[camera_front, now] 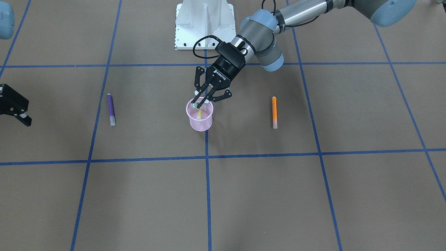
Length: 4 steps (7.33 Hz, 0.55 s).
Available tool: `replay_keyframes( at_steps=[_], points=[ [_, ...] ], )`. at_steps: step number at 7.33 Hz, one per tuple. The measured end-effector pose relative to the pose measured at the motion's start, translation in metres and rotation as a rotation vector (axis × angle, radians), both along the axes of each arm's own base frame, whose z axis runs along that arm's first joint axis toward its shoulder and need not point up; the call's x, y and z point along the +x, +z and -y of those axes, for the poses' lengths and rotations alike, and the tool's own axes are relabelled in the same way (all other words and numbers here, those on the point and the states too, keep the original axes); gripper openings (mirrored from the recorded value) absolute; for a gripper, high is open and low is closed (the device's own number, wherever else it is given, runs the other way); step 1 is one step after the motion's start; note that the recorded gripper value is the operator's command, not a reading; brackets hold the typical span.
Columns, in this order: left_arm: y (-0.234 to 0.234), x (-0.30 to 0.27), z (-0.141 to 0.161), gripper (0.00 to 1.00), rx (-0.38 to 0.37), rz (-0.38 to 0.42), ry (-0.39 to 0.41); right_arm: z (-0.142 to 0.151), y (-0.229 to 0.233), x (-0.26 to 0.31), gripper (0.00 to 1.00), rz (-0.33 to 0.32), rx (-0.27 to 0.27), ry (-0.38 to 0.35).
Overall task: Collect pens into pen holder
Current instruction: 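Drop the green pen into the cup while the right arm reaches out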
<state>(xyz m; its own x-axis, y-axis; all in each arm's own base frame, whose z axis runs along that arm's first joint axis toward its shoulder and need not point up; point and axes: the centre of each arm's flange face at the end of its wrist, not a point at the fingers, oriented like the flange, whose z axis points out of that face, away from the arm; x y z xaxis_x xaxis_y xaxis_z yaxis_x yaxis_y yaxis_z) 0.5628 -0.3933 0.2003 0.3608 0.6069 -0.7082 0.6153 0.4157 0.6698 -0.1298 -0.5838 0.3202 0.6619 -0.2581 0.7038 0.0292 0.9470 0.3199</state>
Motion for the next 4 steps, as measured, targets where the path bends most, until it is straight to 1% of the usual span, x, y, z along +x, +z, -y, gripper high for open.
replay_keyframes(
  at_steps=[1, 2, 4],
  points=[
    [0.0021, 0.0044, 0.0005, 0.83, -0.002, 0.004, -0.002, 0.0000, 0.0004, 0.0000, 1.00, 0.000, 0.000, 0.000],
    [0.0029, 0.0064, -0.0008, 0.99, -0.001, 0.002, -0.001, 0.0000, 0.0007, 0.0000, 1.00, 0.000, -0.001, 0.000],
    [0.0032, 0.0078, -0.0034, 0.99, 0.001, -0.003, 0.003, -0.0001, 0.0010, 0.0000, 1.00, 0.000, -0.001, 0.000]
  ],
)
